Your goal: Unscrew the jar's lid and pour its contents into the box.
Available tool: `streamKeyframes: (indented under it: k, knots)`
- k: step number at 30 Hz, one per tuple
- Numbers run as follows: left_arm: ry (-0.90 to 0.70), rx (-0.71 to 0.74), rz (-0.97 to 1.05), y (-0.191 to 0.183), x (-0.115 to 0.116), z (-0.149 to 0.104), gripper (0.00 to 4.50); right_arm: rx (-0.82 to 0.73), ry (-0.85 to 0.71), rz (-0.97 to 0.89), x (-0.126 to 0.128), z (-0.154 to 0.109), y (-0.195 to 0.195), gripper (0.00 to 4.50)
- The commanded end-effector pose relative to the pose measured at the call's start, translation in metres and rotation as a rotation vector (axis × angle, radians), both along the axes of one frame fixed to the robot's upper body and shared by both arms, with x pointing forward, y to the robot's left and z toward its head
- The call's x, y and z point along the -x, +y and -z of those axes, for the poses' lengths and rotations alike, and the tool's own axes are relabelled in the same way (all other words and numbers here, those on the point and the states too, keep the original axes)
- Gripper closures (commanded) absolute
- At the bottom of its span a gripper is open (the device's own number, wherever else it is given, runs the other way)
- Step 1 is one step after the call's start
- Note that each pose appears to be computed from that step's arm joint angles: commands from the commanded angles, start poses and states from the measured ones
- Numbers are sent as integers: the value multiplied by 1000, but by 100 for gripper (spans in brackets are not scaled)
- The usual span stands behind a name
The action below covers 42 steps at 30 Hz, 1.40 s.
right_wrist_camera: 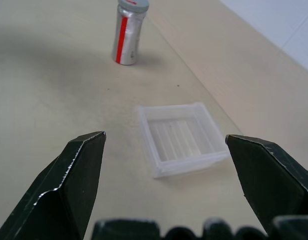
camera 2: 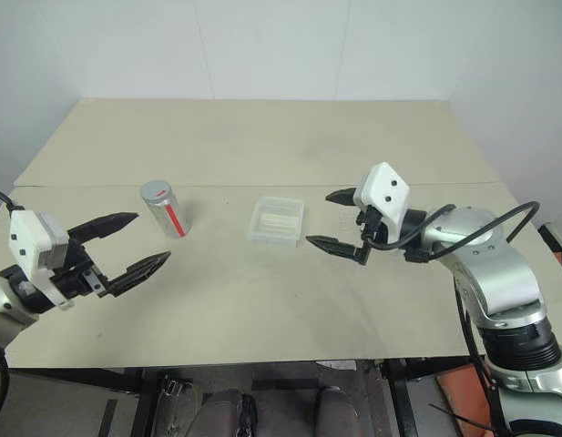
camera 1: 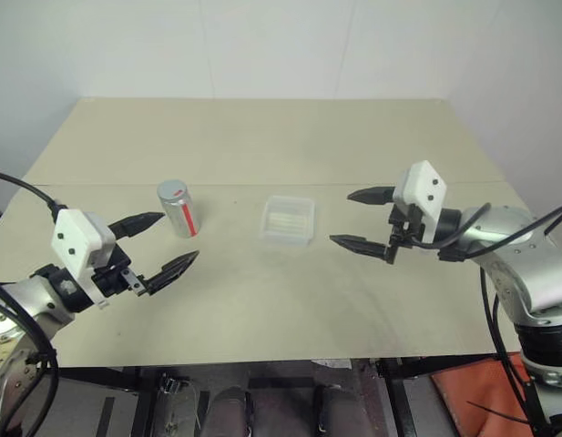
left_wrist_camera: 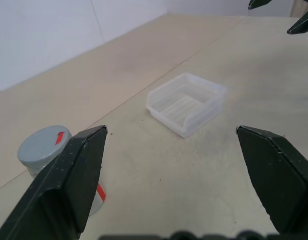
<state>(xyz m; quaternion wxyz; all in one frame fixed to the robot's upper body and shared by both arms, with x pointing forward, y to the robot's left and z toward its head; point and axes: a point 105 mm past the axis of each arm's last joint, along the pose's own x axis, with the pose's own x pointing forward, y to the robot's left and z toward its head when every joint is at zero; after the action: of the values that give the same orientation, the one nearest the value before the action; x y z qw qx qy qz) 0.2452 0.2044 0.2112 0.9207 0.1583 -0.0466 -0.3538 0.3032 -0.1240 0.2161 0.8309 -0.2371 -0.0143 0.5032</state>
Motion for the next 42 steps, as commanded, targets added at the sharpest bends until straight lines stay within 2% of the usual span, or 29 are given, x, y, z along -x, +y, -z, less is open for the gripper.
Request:
streamKeyframes:
  k: [1,7,12,15,20,26,29,36,42]
  knots:
    - [-55,-25,16,-4,2,-9,0,4,-40,-20,6,-5,2,2]
    - [-51,-31,42,-4,-1,-13,0,-16,-52,-10,10,-10,0,2]
    - [-54,-22,26,-1,-4,-8,0,22,-51,9,17,-2,-9,2]
    - [-54,6,-46,3,-8,-4,0,25,-52,8,21,-2,-11,2]
    - [-69,159,-349,14,-20,15,0,22,-75,27,20,-5,-10,2]
    - [-66,148,-575,28,-21,46,0,54,-92,-7,19,-10,-7,2]
    - [-100,191,-681,30,-34,53,0,69,-107,-33,16,-14,-3,2]
    - [-111,264,-746,7,-56,64,0,89,-140,-66,15,-23,0,2]
    - [-118,292,-820,5,-67,67,0,94,-156,-81,17,-26,1,2]
